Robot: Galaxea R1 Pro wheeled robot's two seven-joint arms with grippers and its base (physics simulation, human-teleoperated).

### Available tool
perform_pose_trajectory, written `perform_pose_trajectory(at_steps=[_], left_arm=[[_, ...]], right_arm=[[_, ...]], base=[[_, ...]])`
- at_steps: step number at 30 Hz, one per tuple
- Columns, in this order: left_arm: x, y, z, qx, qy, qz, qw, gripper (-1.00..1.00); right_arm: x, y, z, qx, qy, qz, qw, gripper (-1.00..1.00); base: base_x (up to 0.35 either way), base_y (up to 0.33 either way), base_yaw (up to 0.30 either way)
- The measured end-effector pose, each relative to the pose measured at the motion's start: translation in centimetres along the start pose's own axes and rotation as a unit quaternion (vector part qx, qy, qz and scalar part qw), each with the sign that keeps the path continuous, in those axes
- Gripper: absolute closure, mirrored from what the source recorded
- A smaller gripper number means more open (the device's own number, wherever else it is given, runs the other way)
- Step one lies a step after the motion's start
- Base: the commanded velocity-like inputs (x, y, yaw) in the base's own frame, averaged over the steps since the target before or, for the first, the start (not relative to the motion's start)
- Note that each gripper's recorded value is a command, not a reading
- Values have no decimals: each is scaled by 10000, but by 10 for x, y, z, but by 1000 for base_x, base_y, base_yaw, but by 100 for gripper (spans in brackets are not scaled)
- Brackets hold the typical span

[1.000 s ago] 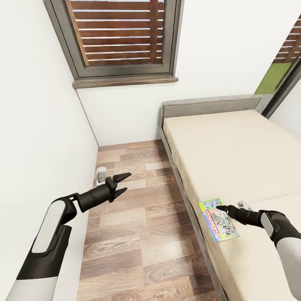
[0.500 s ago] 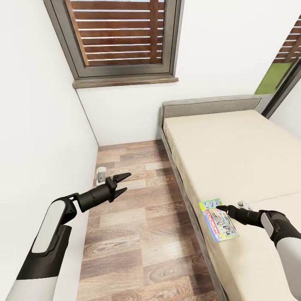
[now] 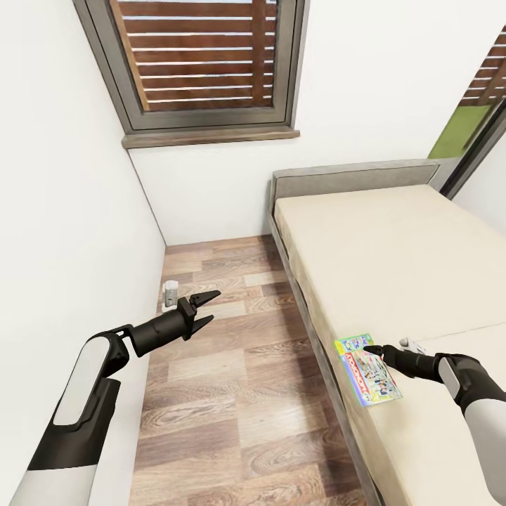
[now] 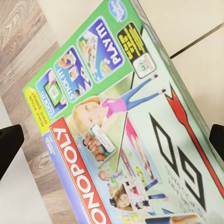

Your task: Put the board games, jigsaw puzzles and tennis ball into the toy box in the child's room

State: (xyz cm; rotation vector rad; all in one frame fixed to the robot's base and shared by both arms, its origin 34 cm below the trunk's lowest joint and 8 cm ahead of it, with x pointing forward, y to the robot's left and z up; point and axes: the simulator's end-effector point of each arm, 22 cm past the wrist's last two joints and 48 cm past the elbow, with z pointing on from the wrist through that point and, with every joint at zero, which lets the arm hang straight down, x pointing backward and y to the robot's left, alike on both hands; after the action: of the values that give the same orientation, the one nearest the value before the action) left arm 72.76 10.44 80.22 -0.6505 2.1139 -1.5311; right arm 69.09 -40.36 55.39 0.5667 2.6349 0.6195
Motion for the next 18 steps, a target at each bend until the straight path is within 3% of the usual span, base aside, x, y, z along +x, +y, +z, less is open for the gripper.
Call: perform_pose_trajectory(at_steps=[7, 18], left_arm=[[0, 0, 0, 0, 1, 0, 10000, -100], [0, 0, 0, 0, 0, 0, 10000, -100]], right_arm=[[-2, -3, -2, 25, -26, 2, 10000, -100], [-28, -36, -30, 302, -244, -4, 9992, -100]], base=[[0, 0, 0], [0, 0, 0]])
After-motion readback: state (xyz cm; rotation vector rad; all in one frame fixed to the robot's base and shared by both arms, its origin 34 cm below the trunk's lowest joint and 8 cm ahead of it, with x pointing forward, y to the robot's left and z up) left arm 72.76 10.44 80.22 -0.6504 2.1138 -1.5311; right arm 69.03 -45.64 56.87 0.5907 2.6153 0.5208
